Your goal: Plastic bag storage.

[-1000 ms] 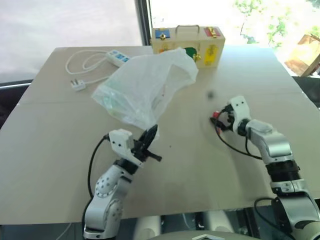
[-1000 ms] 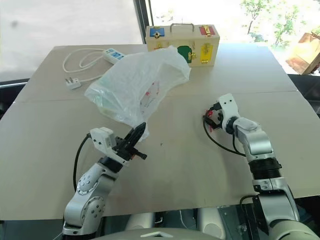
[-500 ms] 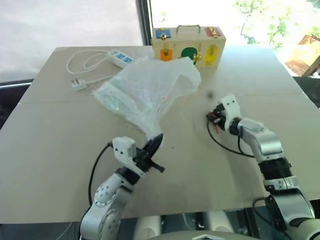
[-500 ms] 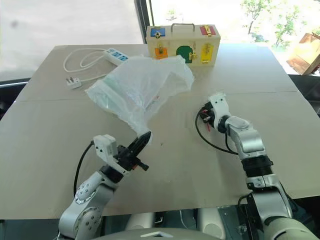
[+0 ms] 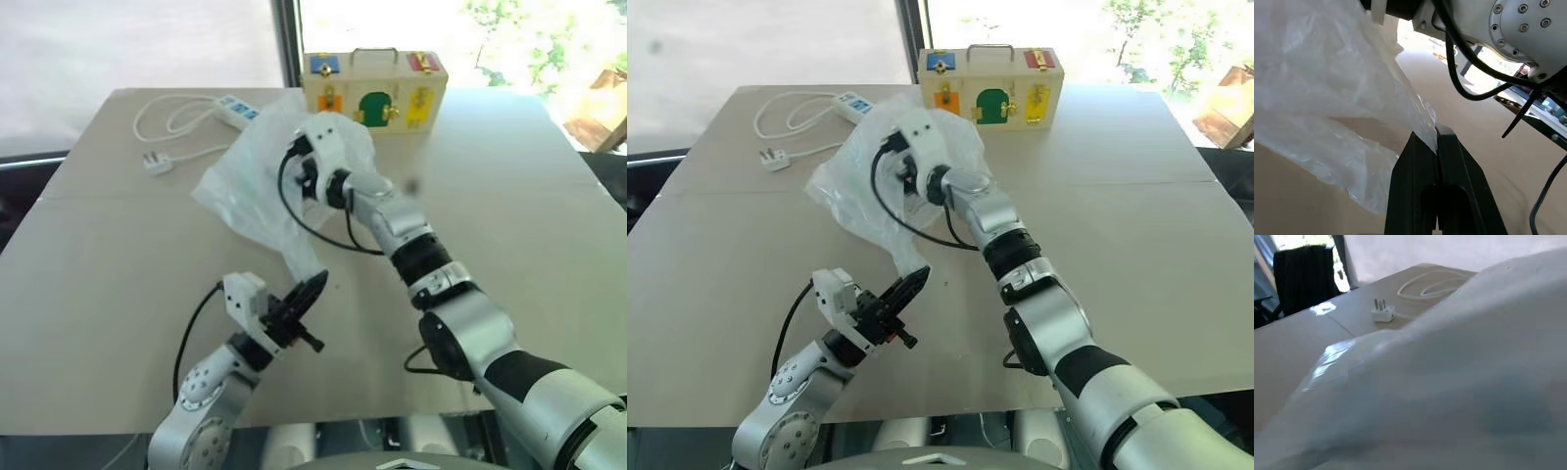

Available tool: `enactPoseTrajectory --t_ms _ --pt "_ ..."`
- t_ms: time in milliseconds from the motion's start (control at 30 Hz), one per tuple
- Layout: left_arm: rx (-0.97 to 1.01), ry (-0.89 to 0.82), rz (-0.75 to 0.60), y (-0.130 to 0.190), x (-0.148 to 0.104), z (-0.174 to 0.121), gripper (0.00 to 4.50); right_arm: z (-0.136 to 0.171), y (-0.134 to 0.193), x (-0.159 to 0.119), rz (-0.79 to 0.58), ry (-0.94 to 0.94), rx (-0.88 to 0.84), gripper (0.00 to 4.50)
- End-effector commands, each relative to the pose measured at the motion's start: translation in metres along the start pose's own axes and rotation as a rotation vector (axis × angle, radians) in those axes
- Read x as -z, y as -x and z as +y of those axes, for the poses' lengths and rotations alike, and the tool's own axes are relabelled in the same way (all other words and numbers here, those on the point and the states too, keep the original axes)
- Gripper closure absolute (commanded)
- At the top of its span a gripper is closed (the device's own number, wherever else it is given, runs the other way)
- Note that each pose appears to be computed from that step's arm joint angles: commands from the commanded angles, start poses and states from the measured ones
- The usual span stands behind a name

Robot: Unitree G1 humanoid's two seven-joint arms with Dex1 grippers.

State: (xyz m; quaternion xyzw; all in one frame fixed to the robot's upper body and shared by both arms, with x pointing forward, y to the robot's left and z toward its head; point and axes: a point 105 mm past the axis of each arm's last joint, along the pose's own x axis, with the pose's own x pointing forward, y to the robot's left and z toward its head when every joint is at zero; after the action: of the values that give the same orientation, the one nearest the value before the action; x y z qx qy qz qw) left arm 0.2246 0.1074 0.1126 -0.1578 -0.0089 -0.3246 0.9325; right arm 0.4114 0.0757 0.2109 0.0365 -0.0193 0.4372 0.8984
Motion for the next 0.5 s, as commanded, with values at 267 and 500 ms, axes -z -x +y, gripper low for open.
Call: enactPoseTrajectory --t_ms 267,500 --pt "-0.043 -0.047 -0.041 0.008 -0.009 0.0 4.5 -0.03 0.076 0.054 0.182 0.173 -0.126 0.17" --pt "-0.028 -0.056 -0.031 0.005 -0.008 0.004 4.5 -0.077 0.127 0.055 0.332 0.259 -0.002 0.17"
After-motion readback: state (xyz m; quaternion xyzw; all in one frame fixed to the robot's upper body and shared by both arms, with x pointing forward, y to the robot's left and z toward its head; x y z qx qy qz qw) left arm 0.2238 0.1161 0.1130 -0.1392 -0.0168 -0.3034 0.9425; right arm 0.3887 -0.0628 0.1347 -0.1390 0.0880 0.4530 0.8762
